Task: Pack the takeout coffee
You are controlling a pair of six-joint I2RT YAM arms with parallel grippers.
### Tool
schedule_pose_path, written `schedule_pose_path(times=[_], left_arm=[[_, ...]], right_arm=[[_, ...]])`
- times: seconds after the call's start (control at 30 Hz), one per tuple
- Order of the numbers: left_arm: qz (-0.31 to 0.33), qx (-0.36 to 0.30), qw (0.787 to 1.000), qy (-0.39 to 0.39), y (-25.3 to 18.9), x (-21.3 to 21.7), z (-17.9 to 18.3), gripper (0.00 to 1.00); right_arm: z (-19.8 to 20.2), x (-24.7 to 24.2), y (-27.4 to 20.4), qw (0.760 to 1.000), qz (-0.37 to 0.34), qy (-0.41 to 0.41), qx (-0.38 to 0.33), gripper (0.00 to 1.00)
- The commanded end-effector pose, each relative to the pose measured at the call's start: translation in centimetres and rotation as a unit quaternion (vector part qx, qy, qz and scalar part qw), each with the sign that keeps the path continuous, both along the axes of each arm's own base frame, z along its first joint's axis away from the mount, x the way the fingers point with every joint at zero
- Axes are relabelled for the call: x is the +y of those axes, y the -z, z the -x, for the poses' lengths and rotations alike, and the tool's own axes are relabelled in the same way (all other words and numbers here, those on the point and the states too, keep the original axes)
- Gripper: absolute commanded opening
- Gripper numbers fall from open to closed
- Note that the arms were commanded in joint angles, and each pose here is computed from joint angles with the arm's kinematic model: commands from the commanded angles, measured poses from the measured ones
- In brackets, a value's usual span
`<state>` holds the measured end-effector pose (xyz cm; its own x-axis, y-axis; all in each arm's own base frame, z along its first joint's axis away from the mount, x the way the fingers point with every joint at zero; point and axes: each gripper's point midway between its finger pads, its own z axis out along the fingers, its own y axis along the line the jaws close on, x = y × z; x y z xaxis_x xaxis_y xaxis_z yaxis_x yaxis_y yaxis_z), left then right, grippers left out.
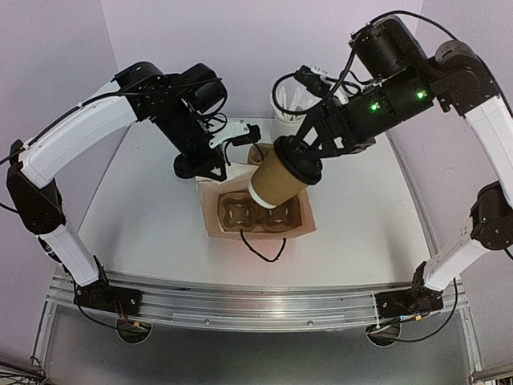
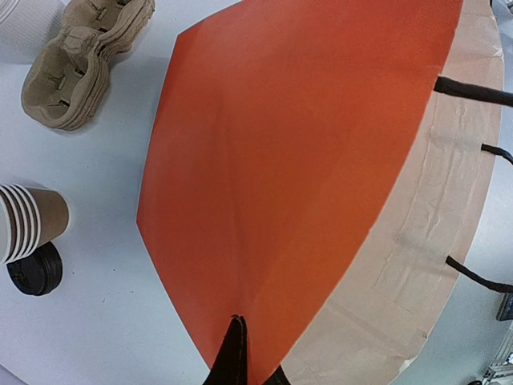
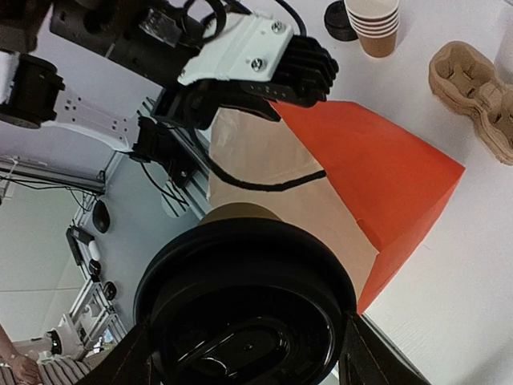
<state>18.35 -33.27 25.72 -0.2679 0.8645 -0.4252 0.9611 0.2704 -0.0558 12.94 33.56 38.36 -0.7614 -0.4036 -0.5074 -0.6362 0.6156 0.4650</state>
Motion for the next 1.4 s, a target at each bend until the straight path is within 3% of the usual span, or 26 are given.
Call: schedule_pose_path(times=[0.0, 0.27, 0.67, 1.0, 1.17, 1.37], left_arm=[[-0.017, 0.016, 1.0, -0.01, -0.4, 1.0, 0.5, 0.0], [-0.013, 0.021, 1.0, -0.01, -0.5, 1.1, 0.7, 0.0], [0.012, 0.062, 0.998, 0.006, -1.1, 0.9, 2.6, 0.0], [0.023, 0.101, 0.994, 0.029, -0.6, 0.9, 4.4, 0.0], [0.025, 0.112, 0.993, 0.018, -0.2, 0.9, 4.5, 0.0], [0.038, 0.126, 0.991, 0.023, -0.5, 0.5, 5.0, 0.0]], right_arm=[[-0.7, -0.4, 2.5, 0.996, 0.071, 0.014, -0.046, 0.32], [0.0, 2.6, 5.7, 0.983, 0.142, -0.023, -0.117, 0.32], [-4.3, 1.6, 11.7, 0.932, 0.241, 0.027, -0.269, 0.31], [-6.2, 2.2, 13.5, 0.898, 0.261, 0.075, -0.348, 0.31], [-6.3, 3.5, 14.8, 0.903, 0.23, 0.098, -0.35, 0.31], [-7.0, 3.1, 16.5, 0.891, 0.238, 0.128, -0.364, 0.28]])
